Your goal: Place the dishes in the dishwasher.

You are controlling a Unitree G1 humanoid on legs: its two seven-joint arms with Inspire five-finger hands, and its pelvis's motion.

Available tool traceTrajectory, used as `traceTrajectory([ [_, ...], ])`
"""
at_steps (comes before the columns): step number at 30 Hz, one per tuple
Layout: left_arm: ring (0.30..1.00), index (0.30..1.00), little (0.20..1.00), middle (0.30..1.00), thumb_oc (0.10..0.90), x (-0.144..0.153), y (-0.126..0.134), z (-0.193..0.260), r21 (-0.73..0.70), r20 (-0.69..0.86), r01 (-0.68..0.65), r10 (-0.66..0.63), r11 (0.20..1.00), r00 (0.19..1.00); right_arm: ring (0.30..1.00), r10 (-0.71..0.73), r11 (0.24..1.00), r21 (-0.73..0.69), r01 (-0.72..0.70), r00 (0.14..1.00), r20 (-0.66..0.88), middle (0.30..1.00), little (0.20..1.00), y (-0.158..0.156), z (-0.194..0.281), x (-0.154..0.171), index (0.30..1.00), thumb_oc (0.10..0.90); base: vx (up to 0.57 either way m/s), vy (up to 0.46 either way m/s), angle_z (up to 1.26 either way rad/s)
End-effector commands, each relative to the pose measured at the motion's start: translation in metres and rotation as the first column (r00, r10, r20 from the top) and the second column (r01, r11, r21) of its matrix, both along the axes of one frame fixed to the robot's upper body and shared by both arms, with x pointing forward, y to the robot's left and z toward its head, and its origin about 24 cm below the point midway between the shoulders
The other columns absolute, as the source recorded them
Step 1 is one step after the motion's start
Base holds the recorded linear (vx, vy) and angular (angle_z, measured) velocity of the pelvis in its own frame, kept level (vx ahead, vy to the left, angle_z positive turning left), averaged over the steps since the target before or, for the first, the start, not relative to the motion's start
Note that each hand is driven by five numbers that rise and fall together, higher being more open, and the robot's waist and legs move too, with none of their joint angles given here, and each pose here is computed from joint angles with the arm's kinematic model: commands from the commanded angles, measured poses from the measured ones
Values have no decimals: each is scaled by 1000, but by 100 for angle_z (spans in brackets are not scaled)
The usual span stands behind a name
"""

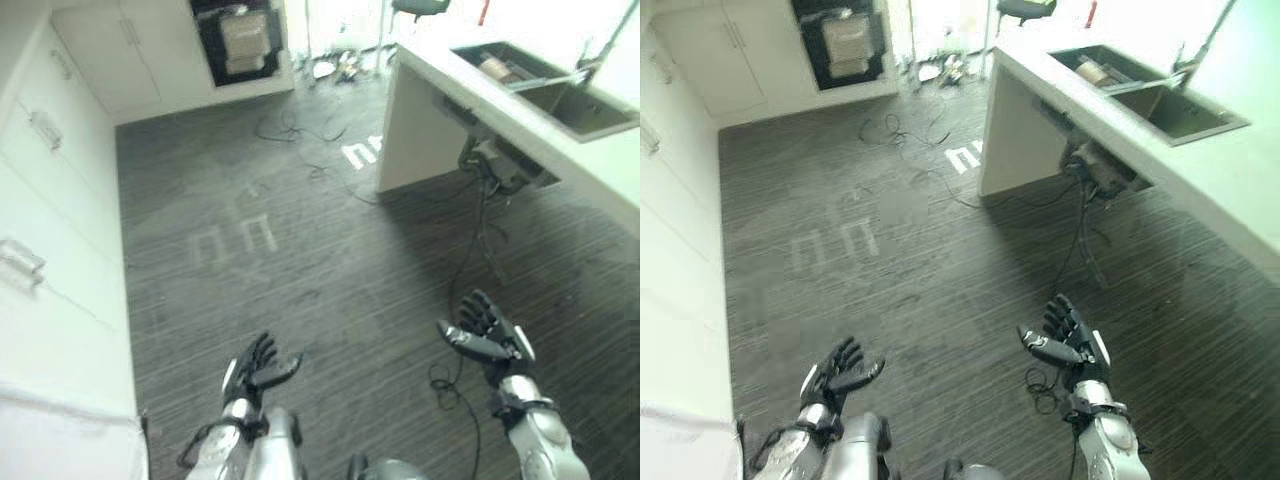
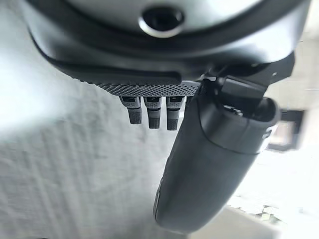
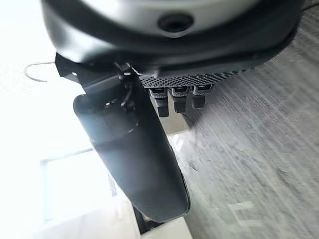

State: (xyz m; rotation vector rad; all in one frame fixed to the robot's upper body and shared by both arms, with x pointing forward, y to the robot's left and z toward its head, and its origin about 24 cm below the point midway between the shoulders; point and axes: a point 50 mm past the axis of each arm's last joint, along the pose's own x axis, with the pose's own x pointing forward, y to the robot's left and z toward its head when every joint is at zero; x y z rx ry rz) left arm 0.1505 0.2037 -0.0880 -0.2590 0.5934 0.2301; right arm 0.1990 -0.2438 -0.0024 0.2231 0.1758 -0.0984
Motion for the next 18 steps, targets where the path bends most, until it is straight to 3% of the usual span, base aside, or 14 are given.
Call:
traceTrajectory([
  [1, 900, 900, 900, 900, 800, 27, 16, 43, 113, 240, 14, -41, 994, 970, 900, 61, 998, -16, -59, 961, 270, 900, 900, 3, 52, 23, 900, 800, 420, 188, -106],
  [4, 900, 900, 900, 900, 800, 20, 14, 40, 119, 262, 26, -57, 993, 964, 900, 76, 997, -36, -69, 951, 299, 900, 900, 1, 59, 24, 900, 800, 371, 206, -96],
  [7, 900, 900, 900, 900, 800, 33, 18, 50, 137, 301, 44, -83, 990, 950, 900, 91, 996, -50, -79, 939, 332, 900, 900, 6, 67, 25, 900, 800, 394, 252, -63],
  [18, 900, 900, 900, 900, 800, 67, 17, 82, 356, 377, 57, -199, 933, 905, 900, 38, 997, 47, -59, 932, 360, 900, 900, 41, 71, 36, 900, 800, 331, 196, 6],
])
